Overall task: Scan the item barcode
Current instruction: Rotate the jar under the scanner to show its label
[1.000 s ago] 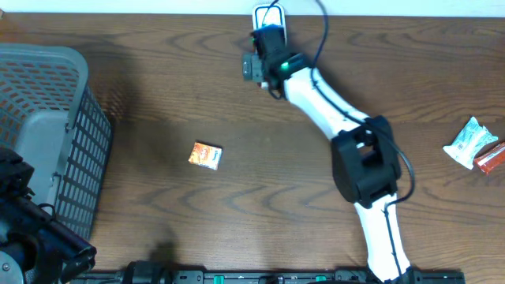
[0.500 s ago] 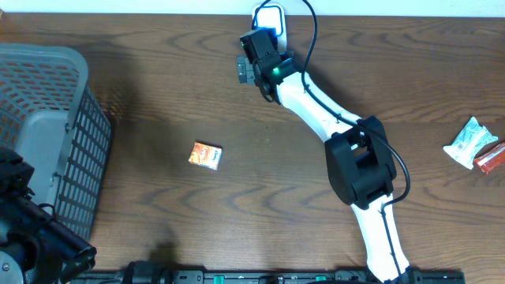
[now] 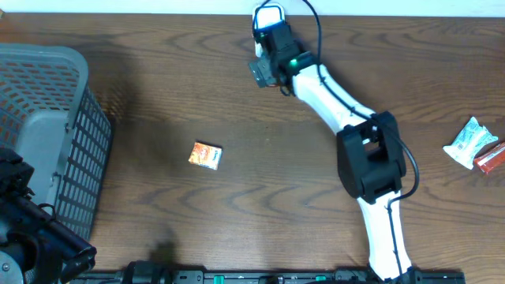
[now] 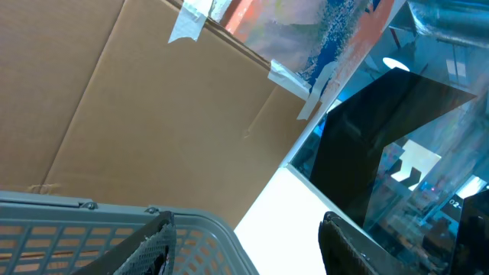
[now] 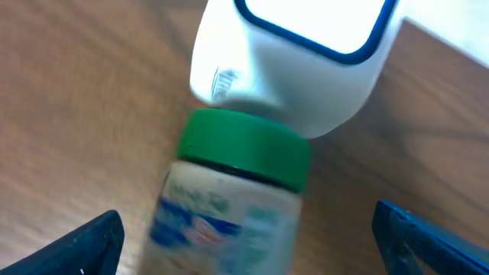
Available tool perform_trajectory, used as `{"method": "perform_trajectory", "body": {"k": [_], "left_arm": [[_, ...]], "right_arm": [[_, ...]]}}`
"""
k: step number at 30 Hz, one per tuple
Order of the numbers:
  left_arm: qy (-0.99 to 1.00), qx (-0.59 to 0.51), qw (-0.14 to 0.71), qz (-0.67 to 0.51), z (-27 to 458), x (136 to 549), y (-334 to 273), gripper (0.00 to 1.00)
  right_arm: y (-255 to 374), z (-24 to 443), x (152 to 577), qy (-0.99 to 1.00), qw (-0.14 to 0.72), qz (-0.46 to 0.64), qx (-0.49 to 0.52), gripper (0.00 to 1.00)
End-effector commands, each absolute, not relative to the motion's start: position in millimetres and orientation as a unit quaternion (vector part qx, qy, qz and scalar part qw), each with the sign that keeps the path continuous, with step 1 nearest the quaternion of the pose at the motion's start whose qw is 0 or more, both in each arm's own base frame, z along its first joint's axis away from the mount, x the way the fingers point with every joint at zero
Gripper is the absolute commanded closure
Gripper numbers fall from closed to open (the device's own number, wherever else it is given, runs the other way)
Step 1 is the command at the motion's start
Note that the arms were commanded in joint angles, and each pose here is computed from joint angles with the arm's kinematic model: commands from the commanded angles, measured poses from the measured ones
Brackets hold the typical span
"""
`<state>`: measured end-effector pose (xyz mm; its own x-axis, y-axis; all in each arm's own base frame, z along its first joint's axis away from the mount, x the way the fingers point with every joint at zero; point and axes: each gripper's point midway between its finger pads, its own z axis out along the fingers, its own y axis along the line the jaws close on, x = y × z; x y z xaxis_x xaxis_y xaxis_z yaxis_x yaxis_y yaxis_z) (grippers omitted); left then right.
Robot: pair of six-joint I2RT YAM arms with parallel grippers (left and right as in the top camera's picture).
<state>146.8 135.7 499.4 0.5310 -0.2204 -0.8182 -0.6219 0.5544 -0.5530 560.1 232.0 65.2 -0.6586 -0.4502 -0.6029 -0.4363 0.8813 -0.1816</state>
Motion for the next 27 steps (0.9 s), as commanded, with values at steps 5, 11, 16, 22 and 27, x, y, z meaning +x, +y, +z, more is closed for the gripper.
{"method": "perform_trajectory", "body": {"k": [5,11,16,22,27], "left_arm": [[0.463,-0.454,0.75,0.132,499.5,146.0,135.8,0.39],[0.463,-0.454,0.75,0.132,499.5,145.9,135.8,0.39],[0.463,-0.454,0.75,0.132,499.6,146.0,135.7,0.39],[0.463,-0.454,0.75,0.132,499.6,146.0,135.7,0.39],[0.463,-0.454,0.75,0.132,499.6,146.0,135.7,0.39]], "right_arm": [[228.4,61.4,553.8,0.886,0.311,0.109,-0.326,0.01],[218.2,60.4,554.5,0.885,0.306,0.117,-0.33,0.01],[222.4,58.3,548.4,0.881,0.298,0.122,-0.347,0.01],[226.3,53.0,538.1,0.892,0.276,0.13,-0.333,0.01],[236.1,44.4,512.1,0.9,0.227,0.162,-0.334,0.01]]}}
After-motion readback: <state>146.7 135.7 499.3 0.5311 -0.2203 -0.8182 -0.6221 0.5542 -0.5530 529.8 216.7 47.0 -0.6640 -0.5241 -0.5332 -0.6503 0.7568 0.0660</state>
